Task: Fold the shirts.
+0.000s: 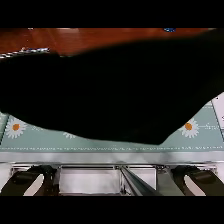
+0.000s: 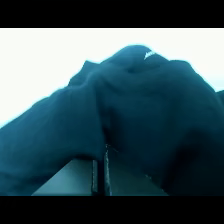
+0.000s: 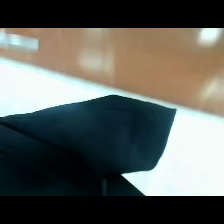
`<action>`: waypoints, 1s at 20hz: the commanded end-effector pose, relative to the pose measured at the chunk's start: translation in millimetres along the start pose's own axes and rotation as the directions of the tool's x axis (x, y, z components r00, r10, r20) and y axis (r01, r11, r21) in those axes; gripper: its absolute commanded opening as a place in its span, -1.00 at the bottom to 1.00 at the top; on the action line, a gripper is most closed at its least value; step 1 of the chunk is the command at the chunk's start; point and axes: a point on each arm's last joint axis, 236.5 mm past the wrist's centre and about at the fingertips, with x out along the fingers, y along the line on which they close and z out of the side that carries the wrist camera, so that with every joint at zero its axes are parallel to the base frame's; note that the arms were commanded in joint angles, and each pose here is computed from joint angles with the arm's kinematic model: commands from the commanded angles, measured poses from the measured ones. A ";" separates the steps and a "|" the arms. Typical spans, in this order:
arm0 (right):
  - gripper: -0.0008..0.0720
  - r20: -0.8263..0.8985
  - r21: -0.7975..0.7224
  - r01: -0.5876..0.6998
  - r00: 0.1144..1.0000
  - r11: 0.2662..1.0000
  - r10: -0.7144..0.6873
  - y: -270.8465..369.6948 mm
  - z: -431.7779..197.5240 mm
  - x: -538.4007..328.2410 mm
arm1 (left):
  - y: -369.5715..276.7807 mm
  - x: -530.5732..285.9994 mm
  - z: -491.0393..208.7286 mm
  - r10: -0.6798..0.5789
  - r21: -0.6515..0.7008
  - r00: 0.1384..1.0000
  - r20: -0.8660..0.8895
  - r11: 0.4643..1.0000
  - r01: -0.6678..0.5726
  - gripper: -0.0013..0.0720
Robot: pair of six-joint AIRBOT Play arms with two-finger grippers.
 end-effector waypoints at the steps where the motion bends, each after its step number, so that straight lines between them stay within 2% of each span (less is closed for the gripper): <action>1: -0.91 -0.233 0.048 0.057 0.971 0.997 -0.044 -18.7 -72.0 38.6 | 29.4 78.3 -103.6 -0.008 -0.120 0.964 -0.264 0.993 -0.024 -0.92; 3: -0.91 -0.337 0.069 0.112 0.938 0.991 -0.083 -37.1 -107.3 79.2 | 54.0 132.8 -149.7 -0.008 -0.206 0.946 -0.325 0.977 -0.062 -0.92; 6: -0.91 -0.421 0.106 0.108 0.905 0.988 -0.054 -45.2 -137.2 147.3 | 82.1 199.8 -181.3 0.000 -0.308 0.956 -0.293 0.947 -0.095 -0.92; 8: -0.92 -0.460 0.135 0.103 0.888 0.986 -0.030 -50.8 -143.7 196.7 | 88.4 232.1 -176.4 -0.010 -0.357 0.969 -0.248 0.930 -0.082 -0.92; 10: -0.91 -0.452 0.160 0.103 0.892 0.982 -0.020 -59.3 -144.2 251.4 | 97.9 263.0 -153.0 0.014 -0.337 0.983 -0.182 0.938 -0.076 -0.92; 13: -0.91 -0.462 0.241 0.108 0.887 0.965 0.016 -65.6 -151.8 323.6 | 112.2 302.6 -130.8 0.043 -0.351 0.979 -0.201 0.929 -0.113 -0.89; 14: -0.91 -0.475 0.264 0.115 0.880 0.958 0.025 -67.4 -154.4 341.2 | 114.2 314.6 -124.7 0.040 -0.354 0.974 -0.224 0.927 -0.120 -0.70; 15: -0.84 -0.490 0.298 0.126 0.871 0.946 0.038 -68.1 -156.8 357.0 | 112.0 323.6 -120.6 0.023 -0.362 0.966 -0.256 0.925 -0.118 -0.31; 16: -0.34 -0.507 0.326 0.133 0.860 0.936 0.054 -67.4 -158.2 369.1 | 111.4 329.2 -115.5 0.009 -0.356 0.955 -0.297 0.927 -0.120 0.29; 17: -0.03 -0.515 0.341 0.129 0.854 0.931 0.070 -68.2 -155.5 377.1 | 115.7 329.0 -108.5 0.008 -0.324 0.941 -0.338 0.938 -0.124 0.41; 20: -0.03 -0.539 0.371 0.152 0.839 0.916 0.080 -93.0 -134.1 363.8 | 153.8 289.6 -74.4 0.061 -0.239 0.893 -0.445 0.954 -0.184 0.41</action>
